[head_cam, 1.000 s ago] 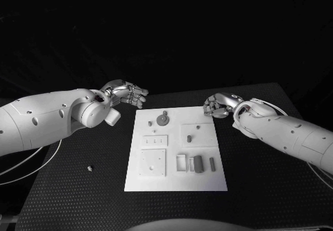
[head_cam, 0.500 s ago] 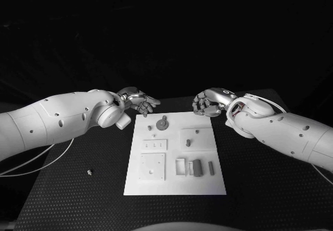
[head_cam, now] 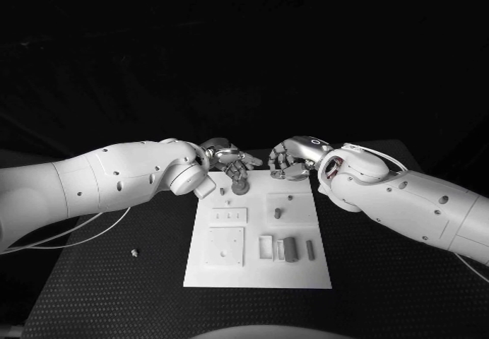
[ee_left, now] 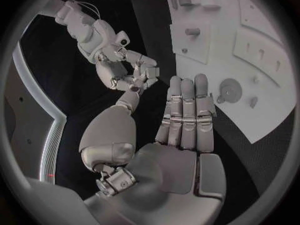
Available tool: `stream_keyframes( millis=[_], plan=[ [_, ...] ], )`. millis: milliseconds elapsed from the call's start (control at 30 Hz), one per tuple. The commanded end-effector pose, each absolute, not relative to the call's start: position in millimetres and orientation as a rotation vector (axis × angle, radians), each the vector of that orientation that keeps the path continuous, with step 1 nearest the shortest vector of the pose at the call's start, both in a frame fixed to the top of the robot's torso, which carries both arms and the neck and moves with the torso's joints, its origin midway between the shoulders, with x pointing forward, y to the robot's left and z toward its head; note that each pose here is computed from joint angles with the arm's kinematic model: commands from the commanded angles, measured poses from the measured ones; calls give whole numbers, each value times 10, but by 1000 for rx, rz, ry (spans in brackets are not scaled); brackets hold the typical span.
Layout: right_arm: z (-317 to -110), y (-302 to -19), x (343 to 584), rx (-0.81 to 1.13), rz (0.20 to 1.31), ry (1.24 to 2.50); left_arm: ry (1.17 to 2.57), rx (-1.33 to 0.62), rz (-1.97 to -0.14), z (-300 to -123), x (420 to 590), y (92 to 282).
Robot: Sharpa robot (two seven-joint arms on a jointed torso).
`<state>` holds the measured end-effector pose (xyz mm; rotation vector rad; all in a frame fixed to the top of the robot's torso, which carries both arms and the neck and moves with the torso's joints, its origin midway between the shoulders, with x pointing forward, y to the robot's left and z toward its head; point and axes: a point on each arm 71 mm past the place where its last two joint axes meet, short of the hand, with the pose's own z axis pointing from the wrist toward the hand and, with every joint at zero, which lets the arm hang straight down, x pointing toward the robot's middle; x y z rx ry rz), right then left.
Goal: Assemble the parts on the task board
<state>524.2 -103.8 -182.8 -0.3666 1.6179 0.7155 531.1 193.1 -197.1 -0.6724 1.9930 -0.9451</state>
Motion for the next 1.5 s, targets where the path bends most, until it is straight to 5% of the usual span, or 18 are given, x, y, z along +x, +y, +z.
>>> stream_keyframes(
  millis=[33, 1500],
  plan=[
    [-1843, -995, 5220, -373, 674, 1645, 2013, -672, -944, -1985, 5266, 1870],
    [-1847, -751, 5139, -401, 704, 1644, 2054, -688, -958, -2010, 5195, 1777]
  ],
)
